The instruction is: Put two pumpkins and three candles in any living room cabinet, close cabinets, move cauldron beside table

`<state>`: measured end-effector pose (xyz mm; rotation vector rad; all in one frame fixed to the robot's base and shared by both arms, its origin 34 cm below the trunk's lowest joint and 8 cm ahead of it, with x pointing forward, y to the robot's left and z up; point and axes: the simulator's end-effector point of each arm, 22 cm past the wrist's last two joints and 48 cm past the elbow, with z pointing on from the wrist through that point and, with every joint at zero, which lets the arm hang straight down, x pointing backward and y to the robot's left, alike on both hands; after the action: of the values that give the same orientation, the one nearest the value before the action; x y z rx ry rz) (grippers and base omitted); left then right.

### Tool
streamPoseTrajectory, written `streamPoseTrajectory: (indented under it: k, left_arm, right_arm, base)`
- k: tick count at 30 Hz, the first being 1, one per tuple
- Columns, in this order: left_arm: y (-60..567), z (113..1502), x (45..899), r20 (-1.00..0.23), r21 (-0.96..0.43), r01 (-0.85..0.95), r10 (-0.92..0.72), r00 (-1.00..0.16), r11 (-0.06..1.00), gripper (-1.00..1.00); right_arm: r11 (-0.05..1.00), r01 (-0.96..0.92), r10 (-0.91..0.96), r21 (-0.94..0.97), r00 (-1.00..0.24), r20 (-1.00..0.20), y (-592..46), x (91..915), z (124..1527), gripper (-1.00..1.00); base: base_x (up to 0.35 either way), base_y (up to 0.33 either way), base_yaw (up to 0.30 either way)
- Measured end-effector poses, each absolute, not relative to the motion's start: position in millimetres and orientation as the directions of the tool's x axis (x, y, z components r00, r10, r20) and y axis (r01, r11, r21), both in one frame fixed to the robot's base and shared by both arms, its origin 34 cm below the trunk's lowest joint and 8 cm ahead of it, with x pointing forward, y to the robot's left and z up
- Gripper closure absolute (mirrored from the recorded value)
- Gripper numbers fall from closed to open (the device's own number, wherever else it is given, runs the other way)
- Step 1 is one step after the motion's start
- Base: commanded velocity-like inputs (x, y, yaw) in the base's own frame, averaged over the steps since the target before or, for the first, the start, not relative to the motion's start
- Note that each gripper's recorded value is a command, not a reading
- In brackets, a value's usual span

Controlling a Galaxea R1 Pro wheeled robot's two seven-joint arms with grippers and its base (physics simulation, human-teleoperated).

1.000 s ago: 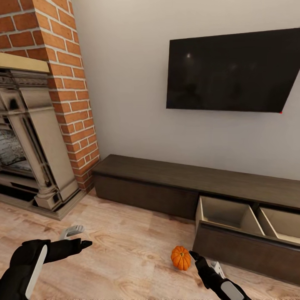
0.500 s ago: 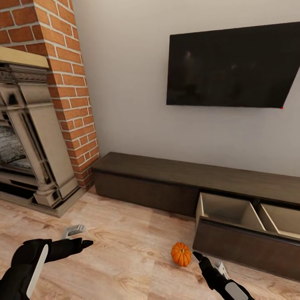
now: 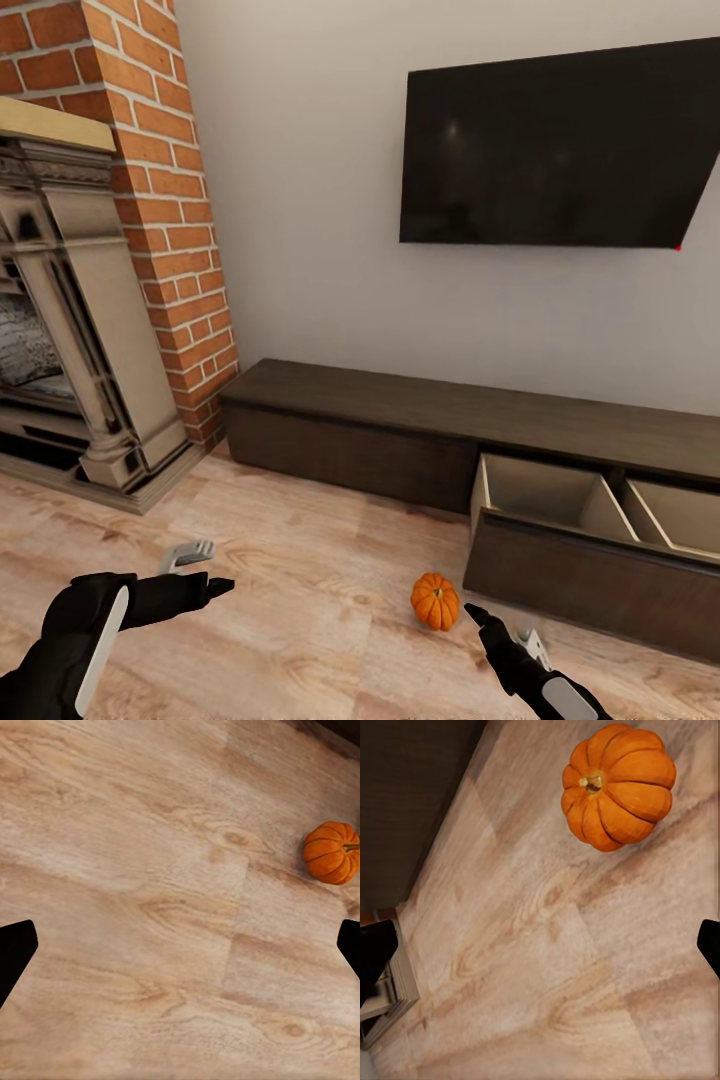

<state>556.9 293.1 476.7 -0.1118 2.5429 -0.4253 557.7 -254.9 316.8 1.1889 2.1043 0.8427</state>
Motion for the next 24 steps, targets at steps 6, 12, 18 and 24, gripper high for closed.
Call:
streamPoseTrajectory:
  k: [6, 12, 18, 24]
  left_arm:
    - [294, 463, 553, -0.511, -0.322, 0.008, -0.167, -0.843, 0.947, -1.0]
    - [296, 450, 550, -0.512, -0.321, 0.005, -0.169, -0.842, 0.947, -1.0]
    - [297, 438, 547, -0.499, -0.321, -0.001, -0.17, -0.85, 0.947, -1.0]
    - [297, 430, 546, -0.485, -0.322, -0.005, -0.17, -0.858, 0.947, -1.0]
  right_arm:
    - [0.405, 0.52, 0.882, 0.752, -0.439, -0.172, -255, 554, 303, -1.0]
    - [0.405, 0.519, 0.882, 0.752, -0.439, -0.173, -255, 551, 290, -1.0]
    - [0.406, 0.531, 0.882, 0.744, -0.442, -0.166, -255, 546, 277, -1.0]
    - [0.407, 0.544, 0.881, 0.734, -0.445, -0.159, -255, 542, 269, -1.0]
  base:
    - [0.0, 0.0, 0.0]
    - [0.0, 0.0, 0.0]
    - [0.0, 0.0, 0.0]
    - [0.0, 0.0, 0.0]
